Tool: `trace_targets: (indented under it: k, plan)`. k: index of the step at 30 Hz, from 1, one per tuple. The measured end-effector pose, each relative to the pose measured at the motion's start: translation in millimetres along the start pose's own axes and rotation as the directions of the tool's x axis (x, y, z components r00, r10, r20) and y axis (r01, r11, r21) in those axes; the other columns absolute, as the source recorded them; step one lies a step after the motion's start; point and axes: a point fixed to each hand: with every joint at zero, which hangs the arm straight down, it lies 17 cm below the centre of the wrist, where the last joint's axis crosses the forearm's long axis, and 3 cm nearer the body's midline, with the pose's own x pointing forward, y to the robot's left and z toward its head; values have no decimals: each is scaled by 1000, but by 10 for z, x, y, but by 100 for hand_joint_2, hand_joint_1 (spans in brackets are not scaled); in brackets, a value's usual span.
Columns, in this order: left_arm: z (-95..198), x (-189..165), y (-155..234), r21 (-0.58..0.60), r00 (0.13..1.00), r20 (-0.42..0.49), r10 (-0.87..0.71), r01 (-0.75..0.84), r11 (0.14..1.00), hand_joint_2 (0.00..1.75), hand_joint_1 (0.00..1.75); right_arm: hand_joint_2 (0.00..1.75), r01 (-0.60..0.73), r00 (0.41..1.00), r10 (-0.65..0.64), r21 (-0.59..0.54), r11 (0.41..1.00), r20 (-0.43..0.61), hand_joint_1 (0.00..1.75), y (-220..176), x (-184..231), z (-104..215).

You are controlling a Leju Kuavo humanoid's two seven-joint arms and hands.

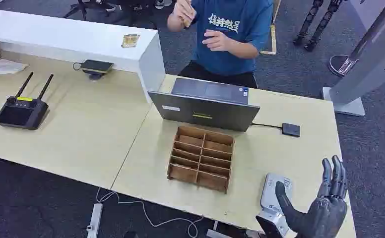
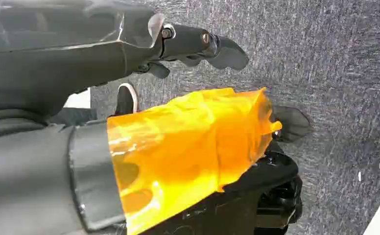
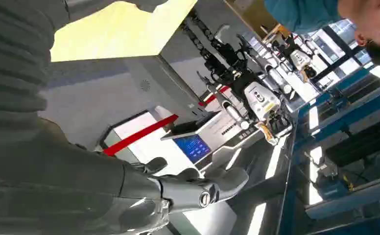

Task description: Pass the card to the sensor for recognition and then transmit it.

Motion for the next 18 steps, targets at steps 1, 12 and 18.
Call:
trace_targets:
  k: [1,12,18]
  plan:
    - [0,1,0,0,1000,0,0,0,1000,0,0,175,0,1000,0,0,1000,0,0,0,1,0]
    - [0,0,1,0,1000,1,-4,4,1000,0,0,175,-1,1000,1,0,1000,-1,0,1,-1,0]
    - [0,0,1,0,1000,1,-5,5,1000,0,0,175,-2,1000,2,1,1000,1,0,2,1,0]
